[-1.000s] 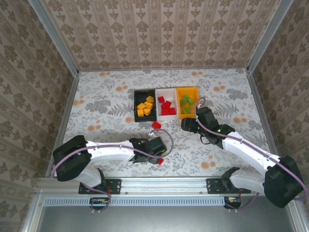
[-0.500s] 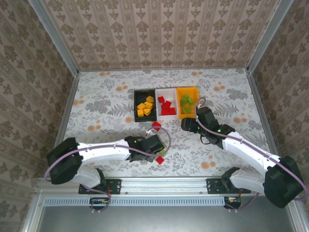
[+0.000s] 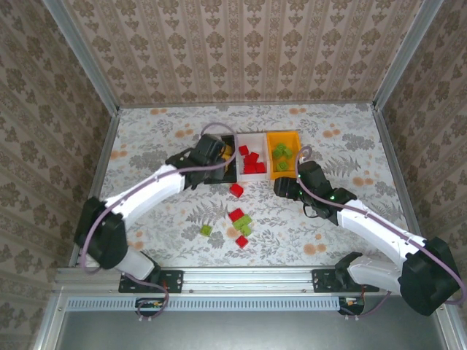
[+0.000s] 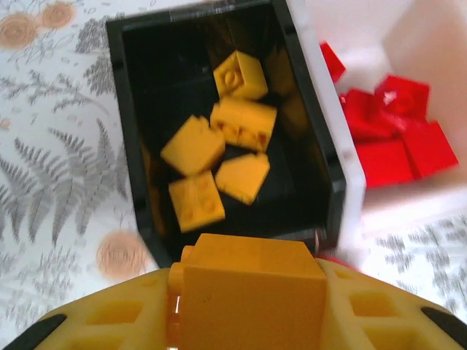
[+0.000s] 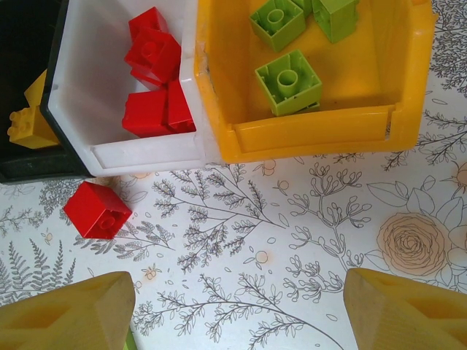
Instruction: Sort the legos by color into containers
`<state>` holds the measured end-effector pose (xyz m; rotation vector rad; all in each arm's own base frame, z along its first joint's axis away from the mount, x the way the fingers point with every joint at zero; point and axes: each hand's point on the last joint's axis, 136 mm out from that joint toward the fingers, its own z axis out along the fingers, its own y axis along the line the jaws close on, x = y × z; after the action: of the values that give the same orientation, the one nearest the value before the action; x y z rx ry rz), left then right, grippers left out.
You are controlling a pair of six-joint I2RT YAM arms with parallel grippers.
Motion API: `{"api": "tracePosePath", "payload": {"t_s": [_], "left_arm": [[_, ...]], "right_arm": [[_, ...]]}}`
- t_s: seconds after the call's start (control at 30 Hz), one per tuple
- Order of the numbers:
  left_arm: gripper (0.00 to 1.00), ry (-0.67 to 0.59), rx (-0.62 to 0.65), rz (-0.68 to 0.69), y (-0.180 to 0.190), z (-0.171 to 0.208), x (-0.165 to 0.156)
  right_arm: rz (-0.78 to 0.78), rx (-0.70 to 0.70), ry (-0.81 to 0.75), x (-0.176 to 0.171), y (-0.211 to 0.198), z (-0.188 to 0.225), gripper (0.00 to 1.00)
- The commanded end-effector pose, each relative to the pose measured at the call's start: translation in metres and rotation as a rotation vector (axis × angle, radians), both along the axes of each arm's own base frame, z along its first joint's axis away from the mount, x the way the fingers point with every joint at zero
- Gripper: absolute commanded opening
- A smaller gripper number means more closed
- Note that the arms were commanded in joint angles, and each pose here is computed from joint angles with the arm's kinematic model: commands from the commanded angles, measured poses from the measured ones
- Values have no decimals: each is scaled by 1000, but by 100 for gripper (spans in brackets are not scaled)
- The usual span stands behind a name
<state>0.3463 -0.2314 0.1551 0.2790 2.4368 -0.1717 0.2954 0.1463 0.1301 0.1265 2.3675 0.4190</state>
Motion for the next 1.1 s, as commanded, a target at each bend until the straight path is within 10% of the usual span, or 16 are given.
{"api": "tracePosePath", "payload": {"t_s": [0.0,0.23,0.43,0.77,1.07], "left_arm": [[33,11,12,-40,-7,-7,31],[35,70,65,17,-1,-30,76],[70,42,-2,23,-6,-9,81],[100,-101,-251,16,12,73,6],[100,-81,-218,242,117,26,-88]], "right_arm": [[-11,-43,17,-2,-7,-7,77],[11,-48,20,-4,-6,-9,77],[102,-31,36,-10,15,-12,78],[494,-90,-13,-44,125,-10,80],[822,-255,15,-82,239,-53,80]]}}
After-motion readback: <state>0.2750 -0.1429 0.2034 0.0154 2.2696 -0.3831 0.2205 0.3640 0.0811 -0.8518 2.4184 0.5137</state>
